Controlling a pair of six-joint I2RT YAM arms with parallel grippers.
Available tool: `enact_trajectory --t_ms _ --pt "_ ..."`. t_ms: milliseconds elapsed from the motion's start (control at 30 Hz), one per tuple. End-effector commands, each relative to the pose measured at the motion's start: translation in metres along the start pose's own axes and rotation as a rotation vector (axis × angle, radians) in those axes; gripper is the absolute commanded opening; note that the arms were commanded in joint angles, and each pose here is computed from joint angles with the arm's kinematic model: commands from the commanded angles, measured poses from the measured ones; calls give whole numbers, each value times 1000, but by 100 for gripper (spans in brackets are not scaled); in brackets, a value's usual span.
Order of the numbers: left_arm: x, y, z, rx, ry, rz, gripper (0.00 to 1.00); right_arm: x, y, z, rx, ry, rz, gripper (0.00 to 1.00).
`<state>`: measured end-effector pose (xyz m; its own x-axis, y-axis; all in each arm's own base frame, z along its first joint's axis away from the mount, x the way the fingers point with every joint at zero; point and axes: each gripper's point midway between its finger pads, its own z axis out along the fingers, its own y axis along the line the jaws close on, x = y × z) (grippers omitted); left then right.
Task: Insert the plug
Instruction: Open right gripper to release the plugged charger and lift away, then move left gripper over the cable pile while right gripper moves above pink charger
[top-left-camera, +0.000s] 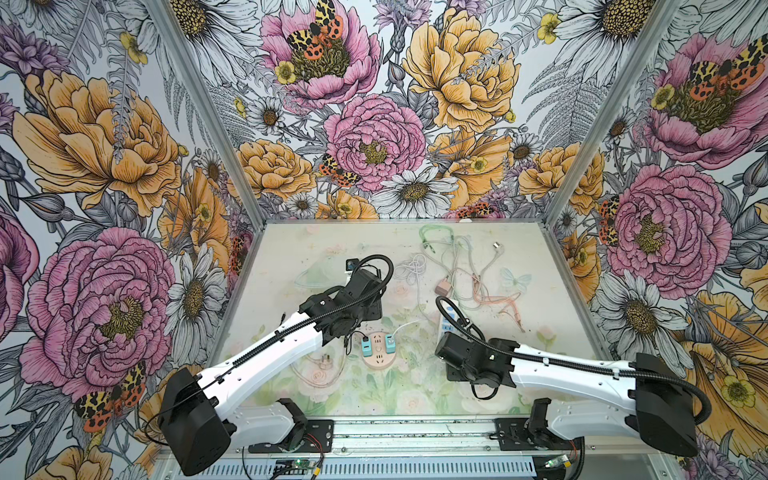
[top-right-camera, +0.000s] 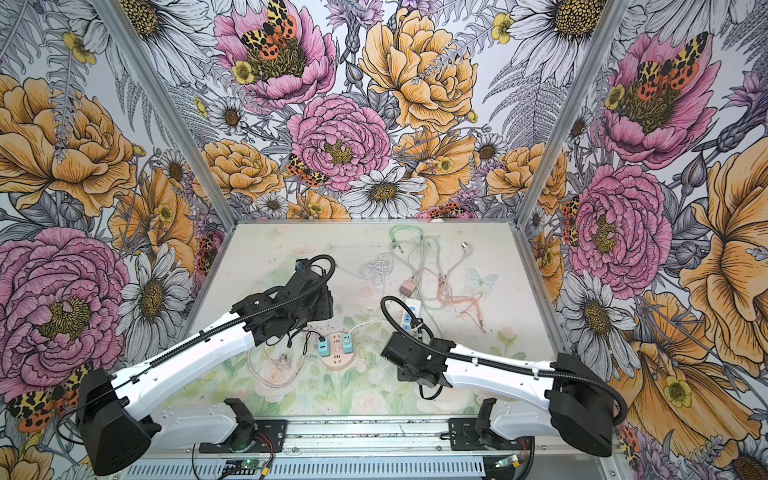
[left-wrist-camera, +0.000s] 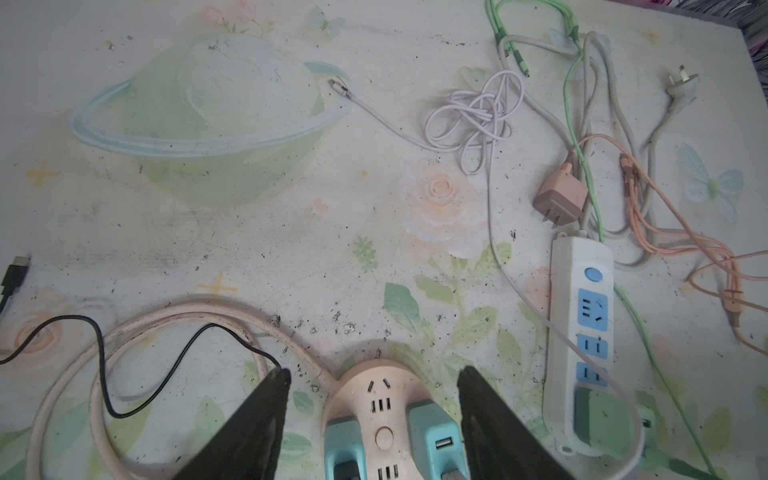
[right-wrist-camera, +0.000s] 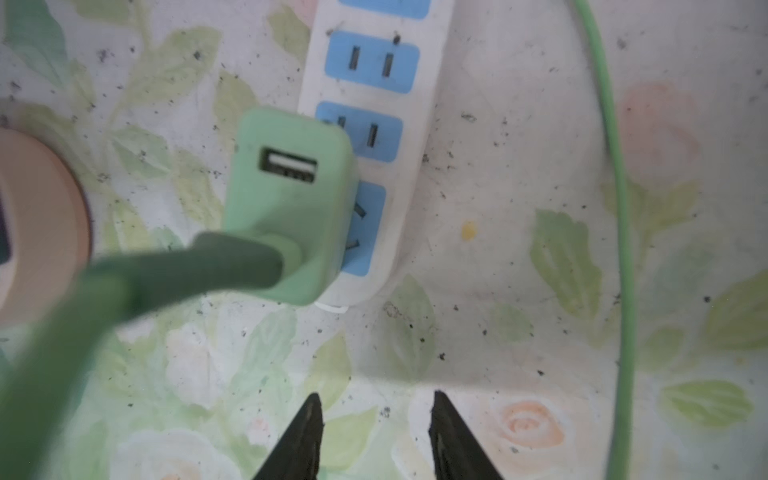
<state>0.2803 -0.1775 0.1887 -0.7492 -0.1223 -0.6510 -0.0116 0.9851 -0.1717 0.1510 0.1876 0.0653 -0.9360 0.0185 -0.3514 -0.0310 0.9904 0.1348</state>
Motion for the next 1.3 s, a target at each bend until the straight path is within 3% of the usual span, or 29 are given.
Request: enact_trajectory --t_ms 0,200,433,567,767,1067,1267 --pt "-14 -2 -13 17 -36 -2 67 -5 -3 -25 -40 -27 -10 45" --pt "-24 -11 -18 34 -43 27 67 -19 -21 -64 -38 -83 -44 47" --pt "-41 -35 -19 74 -35 114 67 -82 -58 -129 -32 -304 36 55" --pt "-50 -54 -11 97 -14 173 67 -119 -86 -146 61 -367 82 60" --pt "-55 -83 9 128 41 277 67 -166 -115 -147 163 -358 121 63" --pt "-58 -126 53 167 111 346 67 -224 -150 -113 -53 -344 377 61" --pt "-69 -165 102 193 129 352 67 -239 -160 -80 -74 -275 416 57"
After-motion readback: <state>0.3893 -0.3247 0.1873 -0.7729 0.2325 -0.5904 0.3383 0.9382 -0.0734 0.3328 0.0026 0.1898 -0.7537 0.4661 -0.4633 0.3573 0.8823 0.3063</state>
